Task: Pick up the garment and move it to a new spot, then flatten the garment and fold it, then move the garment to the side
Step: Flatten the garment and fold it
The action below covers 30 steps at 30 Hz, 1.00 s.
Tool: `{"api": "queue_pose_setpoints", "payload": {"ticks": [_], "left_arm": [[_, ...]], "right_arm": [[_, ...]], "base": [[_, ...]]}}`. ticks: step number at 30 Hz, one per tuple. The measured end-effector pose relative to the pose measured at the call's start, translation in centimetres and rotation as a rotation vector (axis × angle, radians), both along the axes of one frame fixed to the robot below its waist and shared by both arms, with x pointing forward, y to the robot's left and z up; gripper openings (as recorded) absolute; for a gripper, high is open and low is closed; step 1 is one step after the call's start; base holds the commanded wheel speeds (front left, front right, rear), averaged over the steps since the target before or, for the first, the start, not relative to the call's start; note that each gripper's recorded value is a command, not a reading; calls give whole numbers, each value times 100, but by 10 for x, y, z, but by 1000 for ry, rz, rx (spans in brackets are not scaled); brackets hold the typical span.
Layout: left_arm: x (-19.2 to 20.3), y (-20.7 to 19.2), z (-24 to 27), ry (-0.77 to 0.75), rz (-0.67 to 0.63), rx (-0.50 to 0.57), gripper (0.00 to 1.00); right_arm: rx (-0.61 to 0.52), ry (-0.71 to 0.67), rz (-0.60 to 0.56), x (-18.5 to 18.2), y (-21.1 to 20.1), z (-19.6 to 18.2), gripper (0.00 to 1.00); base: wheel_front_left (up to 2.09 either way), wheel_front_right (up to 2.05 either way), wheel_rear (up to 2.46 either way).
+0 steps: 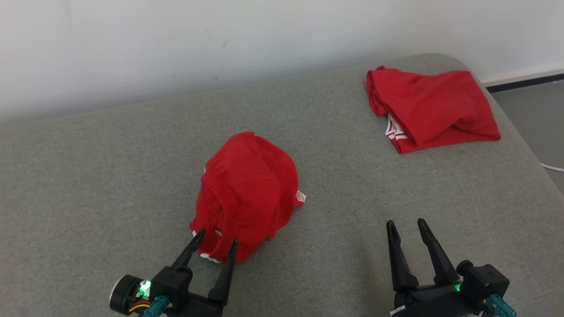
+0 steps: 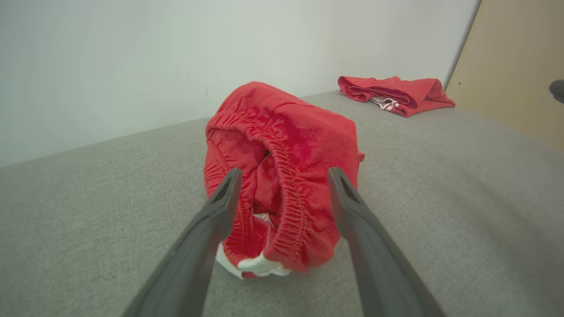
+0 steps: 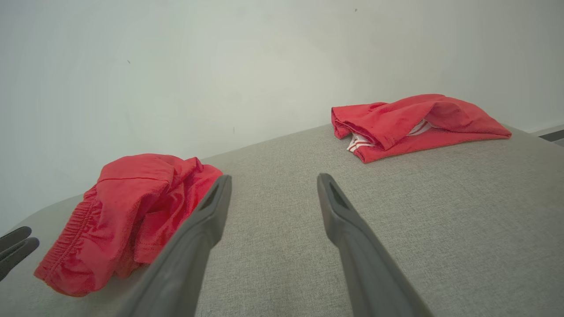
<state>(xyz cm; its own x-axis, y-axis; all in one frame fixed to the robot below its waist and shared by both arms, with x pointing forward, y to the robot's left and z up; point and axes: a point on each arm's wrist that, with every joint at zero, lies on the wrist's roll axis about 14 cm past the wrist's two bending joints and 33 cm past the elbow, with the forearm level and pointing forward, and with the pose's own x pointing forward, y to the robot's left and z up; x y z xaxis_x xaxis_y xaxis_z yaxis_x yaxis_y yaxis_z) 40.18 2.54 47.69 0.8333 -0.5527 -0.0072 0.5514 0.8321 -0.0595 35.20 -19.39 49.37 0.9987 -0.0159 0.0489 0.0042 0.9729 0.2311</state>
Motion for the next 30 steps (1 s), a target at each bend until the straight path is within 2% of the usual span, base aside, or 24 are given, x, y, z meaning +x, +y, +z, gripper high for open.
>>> {"api": "queue_pose_setpoints", "payload": {"ticks": [7, 8, 9, 16, 19, 30], "left_arm": [[4, -15, -40, 117, -62, 42, 100], [2, -18, -45, 136, -72, 44, 48], [2, -19, -49, 149, -79, 46, 0], [10, -28, -29, 134, -69, -47, 0], [7, -35, 6, 65, -74, -135, 0], [-16, -35, 92, -144, -93, -286, 0]], "right_arm": [[3, 18, -56, -4, -17, -5, 100], [2, 21, -62, -5, -19, -6, 100], [1, 26, -68, -5, -21, -7, 100], [4, 29, -55, 1, -18, -9, 100], [7, 22, -17, 9, -6, -8, 100], [13, 1, 93, 29, 29, -3, 100]], "base": [[0, 0, 0], [0, 0, 0], [0, 0, 0], [0, 0, 0], [0, 0, 0], [0, 0, 0]]}}
